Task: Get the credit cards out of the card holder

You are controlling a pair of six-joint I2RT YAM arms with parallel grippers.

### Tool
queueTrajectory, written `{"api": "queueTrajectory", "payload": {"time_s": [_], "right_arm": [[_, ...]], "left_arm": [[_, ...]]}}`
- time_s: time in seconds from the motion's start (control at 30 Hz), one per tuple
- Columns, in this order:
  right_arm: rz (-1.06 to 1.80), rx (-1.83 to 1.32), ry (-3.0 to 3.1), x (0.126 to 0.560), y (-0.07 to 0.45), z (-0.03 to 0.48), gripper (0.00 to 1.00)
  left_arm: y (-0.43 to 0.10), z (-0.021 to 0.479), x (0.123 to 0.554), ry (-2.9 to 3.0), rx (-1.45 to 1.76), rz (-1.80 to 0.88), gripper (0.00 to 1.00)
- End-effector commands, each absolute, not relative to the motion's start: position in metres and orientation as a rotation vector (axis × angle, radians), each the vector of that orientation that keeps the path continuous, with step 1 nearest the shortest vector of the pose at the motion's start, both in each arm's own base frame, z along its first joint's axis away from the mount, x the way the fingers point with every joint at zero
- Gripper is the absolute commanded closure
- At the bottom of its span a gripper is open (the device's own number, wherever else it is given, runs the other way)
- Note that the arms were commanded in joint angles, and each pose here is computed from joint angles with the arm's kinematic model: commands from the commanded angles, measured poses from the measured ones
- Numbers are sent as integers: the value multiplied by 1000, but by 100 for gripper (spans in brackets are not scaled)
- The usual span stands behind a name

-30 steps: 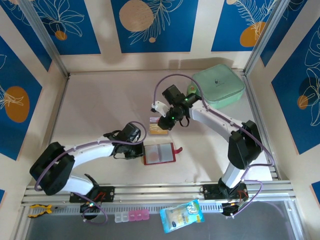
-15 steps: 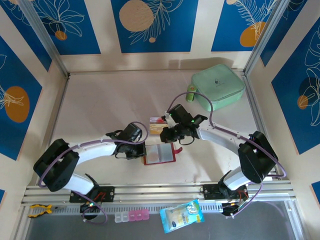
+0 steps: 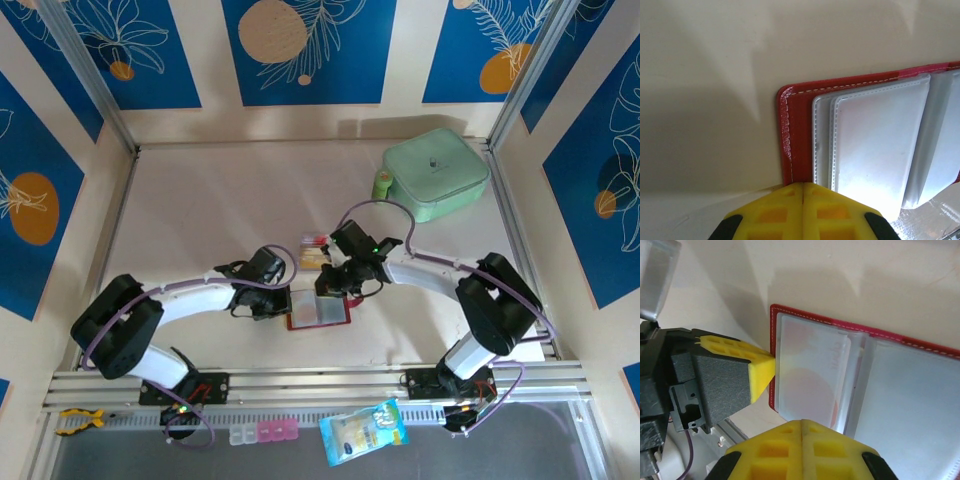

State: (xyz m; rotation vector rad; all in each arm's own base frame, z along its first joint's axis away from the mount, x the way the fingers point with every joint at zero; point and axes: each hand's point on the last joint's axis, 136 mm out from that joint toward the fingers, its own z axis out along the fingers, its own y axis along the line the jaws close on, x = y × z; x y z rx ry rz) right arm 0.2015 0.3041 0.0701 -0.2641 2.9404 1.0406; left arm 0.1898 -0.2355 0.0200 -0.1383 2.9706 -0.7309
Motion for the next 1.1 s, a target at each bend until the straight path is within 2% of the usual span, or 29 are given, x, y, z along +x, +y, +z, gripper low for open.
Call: {"api": "queueTrajectory", "payload": {"time_s": [0.0, 0.17, 0.37, 0.8, 1.07], "right_arm": [[1102, -234, 2977, 192, 313, 65, 90], [1090, -202, 3002, 190, 319, 56, 77], [1081, -204, 3026, 189, 326, 48, 69], [1109, -240, 3042, 188, 342, 40, 73], [923, -211, 3097, 188, 322, 29, 73]], "left_arm": [[-229, 11, 187, 2996, -139, -661, 96], [-227, 11, 188, 2990, -139, -645, 96], [-228, 10, 189, 2992, -138, -641, 95], [-226, 10, 190, 2997, -124, -616, 95], [-225, 9, 189, 3003, -120, -607, 95]]}}
